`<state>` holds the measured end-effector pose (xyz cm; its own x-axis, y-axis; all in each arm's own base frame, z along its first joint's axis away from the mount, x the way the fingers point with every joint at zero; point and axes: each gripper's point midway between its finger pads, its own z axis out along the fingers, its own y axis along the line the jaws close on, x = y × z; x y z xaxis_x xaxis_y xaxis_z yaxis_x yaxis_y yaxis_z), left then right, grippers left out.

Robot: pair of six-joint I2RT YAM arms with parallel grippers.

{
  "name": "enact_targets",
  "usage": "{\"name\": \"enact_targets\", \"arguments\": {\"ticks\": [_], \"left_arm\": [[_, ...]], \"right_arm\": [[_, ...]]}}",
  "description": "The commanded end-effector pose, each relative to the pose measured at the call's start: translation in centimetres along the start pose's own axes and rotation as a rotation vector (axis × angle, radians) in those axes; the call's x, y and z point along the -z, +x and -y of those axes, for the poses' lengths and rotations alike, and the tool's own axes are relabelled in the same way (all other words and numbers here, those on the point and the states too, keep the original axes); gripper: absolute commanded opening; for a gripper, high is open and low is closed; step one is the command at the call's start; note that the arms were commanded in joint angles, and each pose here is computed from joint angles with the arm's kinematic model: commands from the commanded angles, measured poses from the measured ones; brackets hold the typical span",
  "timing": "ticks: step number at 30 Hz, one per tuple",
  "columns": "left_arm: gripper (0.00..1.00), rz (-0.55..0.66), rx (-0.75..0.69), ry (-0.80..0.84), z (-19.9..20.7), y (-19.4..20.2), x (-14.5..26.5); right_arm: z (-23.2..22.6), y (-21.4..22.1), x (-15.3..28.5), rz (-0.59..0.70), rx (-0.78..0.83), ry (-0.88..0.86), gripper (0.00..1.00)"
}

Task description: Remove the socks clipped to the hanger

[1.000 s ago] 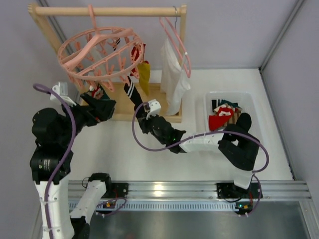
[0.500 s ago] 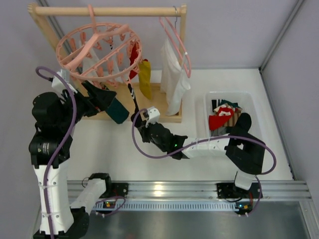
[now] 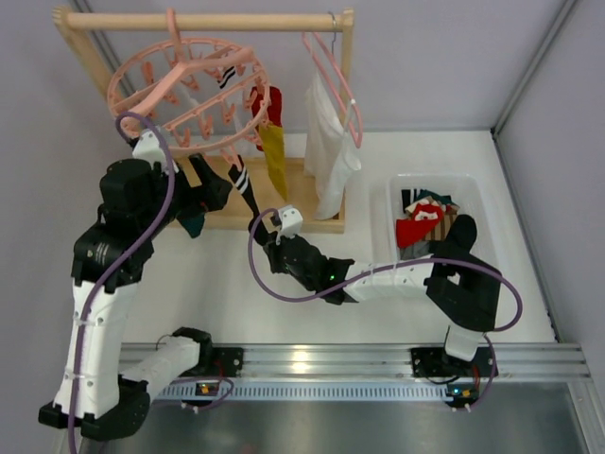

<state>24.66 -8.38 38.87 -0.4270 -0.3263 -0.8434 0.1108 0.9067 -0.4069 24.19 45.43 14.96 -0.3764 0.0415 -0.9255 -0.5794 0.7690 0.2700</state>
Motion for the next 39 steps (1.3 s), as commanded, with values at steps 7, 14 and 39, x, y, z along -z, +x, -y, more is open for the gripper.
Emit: {"name": "enact_targets", "arguments": {"ticks": [7,14,39], "left_arm": [[0.98,0.082,-0.028,-0.16,-0.5,-3.5,-1.9],[0.98,0.115,0.019,-0.138,1.5,-3.5,-3.3],[0.67,0.169,0.018,-0.115,2.6,-3.8,-10.7]], "right_arm": [[-1.0,0.1,0.0,-0.011,0.015,0.003,0.0],[-0.8,-0.4,0.7,0.009,0.004,-0.004,0.0],[-2.8,-0.1,1.8,-0.015,0.019,-0.15,0.0]]}}
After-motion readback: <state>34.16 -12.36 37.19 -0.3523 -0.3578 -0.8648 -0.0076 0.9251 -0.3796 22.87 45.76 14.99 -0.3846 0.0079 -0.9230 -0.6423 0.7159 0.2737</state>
